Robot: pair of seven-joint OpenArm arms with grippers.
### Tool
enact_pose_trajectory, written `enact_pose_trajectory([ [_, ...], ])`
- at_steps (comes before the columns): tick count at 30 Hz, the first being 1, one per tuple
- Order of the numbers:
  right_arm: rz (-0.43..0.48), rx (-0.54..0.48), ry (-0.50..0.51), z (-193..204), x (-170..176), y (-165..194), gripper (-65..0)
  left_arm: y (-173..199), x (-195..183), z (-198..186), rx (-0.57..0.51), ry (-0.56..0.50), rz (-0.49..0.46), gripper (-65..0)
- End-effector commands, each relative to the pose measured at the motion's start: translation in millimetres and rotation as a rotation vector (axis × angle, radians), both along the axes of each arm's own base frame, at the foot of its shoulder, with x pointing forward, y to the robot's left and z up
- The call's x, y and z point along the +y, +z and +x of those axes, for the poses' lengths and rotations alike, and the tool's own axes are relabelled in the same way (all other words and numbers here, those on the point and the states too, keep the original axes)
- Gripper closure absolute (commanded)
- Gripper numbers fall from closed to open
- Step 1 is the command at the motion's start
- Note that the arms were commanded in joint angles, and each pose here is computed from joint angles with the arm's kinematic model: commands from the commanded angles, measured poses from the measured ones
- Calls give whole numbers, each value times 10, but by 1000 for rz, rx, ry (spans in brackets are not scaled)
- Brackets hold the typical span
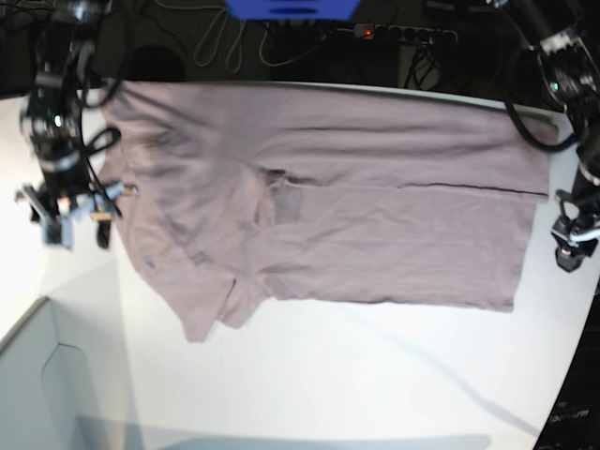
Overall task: Layout the t-shirt on the table in an organized manner, then fold the t-shirt properly
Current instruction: 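Open the right gripper to release the shirt edge, then move both grippers to the shirt's hem corners and grasp them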
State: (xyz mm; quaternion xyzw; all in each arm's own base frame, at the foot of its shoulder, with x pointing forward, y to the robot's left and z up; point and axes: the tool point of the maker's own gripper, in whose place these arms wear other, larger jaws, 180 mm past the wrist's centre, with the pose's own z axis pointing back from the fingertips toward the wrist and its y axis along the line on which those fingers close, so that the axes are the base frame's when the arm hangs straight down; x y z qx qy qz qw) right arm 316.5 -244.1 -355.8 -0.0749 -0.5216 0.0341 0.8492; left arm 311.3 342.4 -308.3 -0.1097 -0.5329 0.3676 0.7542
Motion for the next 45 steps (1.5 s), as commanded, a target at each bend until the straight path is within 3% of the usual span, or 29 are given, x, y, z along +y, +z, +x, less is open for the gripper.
enact_pose_trajectory([
  [1,-16,-49,12,237,-21,189,-362,118,79,112,-35,16,5,-331],
  [3,-11,1,48,540,86,158,-360,134,67,295,-50,11,-22,-331],
  [5,4,40,62,821,136,108,-361,109,67,478,-16,-17,18,-331],
  [11,75,191,76,1238,231,-340,-361,-116,-32,933,109,-101,82,-333],
  [17,133,228,53,1267,174,-716,-360,-226,-57,1230,184,-139,97,-334],
  [25,174,270,36,1065,183,-1090,-360,-515,59,1301,214,-119,253,-334],
  [30,177,288,36,993,196,-1165,-351,-820,96,1257,271,-99,240,-334],
  [34,178,293,35,975,197,-1183,-231,-1043,107,1231,320,-83,221,-334],
  [39,176,300,34,954,187,-1200,0,-1119,-57,1310,322,-158,336,-334],
  [45,169,319,29,863,144,-1268,0,-1252,1,1247,344,-139,355,-333],
])
